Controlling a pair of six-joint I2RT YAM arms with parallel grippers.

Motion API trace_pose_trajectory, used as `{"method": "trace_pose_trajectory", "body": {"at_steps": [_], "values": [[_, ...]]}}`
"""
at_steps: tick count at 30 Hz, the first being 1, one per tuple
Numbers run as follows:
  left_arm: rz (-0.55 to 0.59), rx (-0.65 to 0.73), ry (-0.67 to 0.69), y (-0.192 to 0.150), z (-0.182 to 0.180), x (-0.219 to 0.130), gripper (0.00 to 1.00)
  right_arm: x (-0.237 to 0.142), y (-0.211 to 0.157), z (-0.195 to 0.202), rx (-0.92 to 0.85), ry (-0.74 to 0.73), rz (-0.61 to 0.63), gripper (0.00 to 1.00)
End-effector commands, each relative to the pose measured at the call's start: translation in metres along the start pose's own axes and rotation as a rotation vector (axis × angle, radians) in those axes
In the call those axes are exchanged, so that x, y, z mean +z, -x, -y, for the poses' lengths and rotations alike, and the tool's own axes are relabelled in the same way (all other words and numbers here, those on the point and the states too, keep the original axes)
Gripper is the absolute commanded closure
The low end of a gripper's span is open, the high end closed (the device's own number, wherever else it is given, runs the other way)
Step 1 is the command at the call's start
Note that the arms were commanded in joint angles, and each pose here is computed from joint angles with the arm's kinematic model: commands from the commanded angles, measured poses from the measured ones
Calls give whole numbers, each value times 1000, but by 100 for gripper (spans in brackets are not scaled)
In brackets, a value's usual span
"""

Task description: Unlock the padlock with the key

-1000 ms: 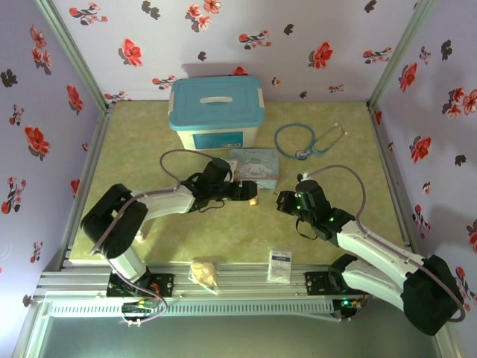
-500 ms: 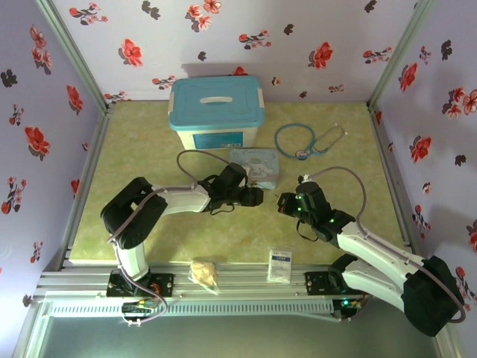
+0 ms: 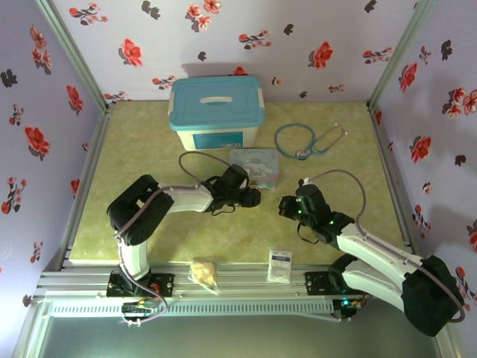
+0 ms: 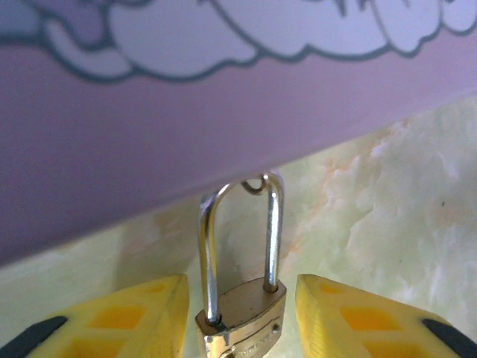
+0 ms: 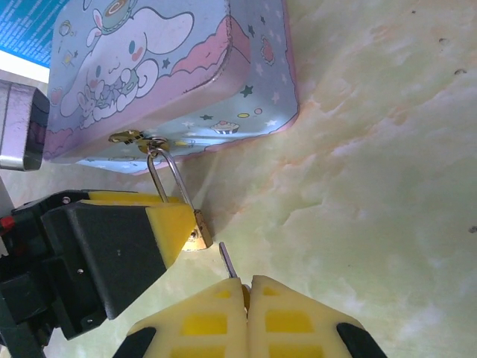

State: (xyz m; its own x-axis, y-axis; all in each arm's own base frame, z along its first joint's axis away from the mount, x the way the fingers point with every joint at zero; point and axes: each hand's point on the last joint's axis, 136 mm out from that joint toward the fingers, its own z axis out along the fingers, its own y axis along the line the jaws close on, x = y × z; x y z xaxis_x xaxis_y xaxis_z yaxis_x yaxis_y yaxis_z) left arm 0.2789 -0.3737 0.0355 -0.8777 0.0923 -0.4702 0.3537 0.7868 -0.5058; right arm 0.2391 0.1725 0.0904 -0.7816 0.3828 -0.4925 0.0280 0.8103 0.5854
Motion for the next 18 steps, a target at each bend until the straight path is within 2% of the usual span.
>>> {"method": "trace_pose_trajectory", "body": {"at_steps": [1,18], "values": [[10,-1,3,-3,0,3,62,1,2,6,21,-14,26,100],[97,-72,11,-11,-5,13,73,12,-7,10,54,-6,-1,100]]}}
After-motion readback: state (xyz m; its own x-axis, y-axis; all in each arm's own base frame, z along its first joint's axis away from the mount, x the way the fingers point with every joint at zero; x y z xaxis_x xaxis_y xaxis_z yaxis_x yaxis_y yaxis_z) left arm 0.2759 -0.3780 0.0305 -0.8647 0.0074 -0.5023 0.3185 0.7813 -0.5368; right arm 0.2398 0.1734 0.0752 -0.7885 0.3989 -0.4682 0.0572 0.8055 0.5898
